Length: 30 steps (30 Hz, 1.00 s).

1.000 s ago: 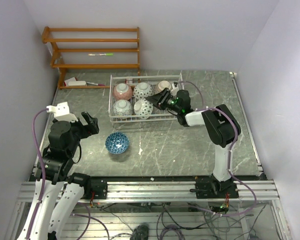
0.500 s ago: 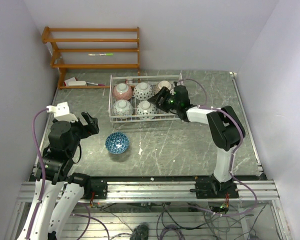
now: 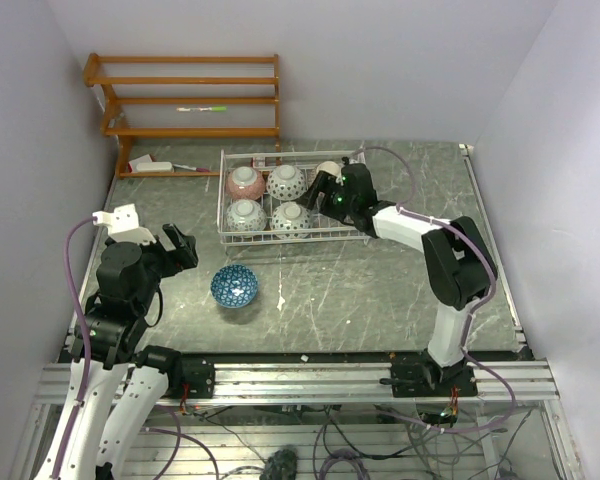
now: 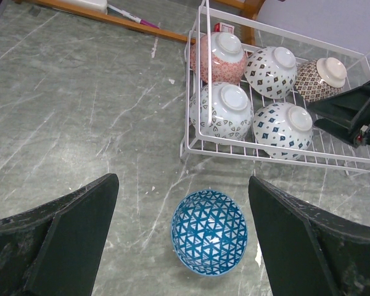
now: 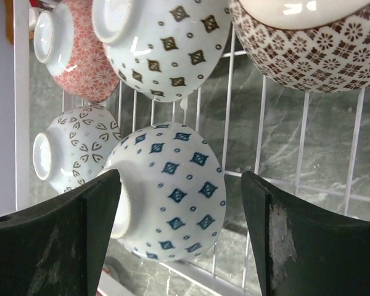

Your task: Load the bowls into the dish rack

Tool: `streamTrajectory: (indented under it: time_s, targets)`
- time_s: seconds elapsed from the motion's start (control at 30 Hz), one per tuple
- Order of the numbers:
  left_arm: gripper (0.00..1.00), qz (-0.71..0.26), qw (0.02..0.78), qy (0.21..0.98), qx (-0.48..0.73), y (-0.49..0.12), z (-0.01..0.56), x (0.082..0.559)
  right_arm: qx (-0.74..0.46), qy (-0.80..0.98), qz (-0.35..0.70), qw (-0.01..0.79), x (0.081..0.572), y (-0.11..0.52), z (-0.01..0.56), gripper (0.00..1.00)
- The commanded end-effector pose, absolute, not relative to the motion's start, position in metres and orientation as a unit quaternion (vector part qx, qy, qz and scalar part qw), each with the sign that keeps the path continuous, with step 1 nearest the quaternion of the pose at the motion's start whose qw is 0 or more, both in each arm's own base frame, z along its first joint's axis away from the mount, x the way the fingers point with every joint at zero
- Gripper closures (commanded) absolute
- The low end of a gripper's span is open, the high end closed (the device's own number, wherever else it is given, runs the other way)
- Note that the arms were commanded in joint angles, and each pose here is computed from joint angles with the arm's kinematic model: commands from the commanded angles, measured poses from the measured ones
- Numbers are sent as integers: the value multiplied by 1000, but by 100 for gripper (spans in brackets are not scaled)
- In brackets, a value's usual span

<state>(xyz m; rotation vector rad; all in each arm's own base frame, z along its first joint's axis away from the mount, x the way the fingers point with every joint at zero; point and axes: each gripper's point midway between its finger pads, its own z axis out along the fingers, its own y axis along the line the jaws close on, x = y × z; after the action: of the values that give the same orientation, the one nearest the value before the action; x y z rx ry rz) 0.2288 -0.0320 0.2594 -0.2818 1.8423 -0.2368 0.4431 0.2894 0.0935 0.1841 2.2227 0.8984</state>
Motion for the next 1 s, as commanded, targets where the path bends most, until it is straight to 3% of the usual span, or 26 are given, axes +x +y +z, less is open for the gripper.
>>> streamTrajectory:
  time_s: [0.0, 0.2, 0.33, 0.73, 0.97]
  targets:
    - [2, -103, 597, 786, -126, -30, 263, 229, 18, 854, 285, 435, 440, 292, 146, 18]
    - [2, -102, 596, 786, -127, -30, 262, 229, -42, 842, 213, 493, 407, 308, 189, 12]
    - [2, -96, 599, 783, -138, -26, 264, 228, -139, 820, 260, 491, 360, 349, 199, 14]
    - [2, -83, 611, 771, -158, -16, 269, 223, -411, 739, 323, 424, 180, 443, 181, 26]
    - [2, -80, 613, 769, -163, -13, 270, 221, -465, 734, 316, 381, 157, 478, 137, 41]
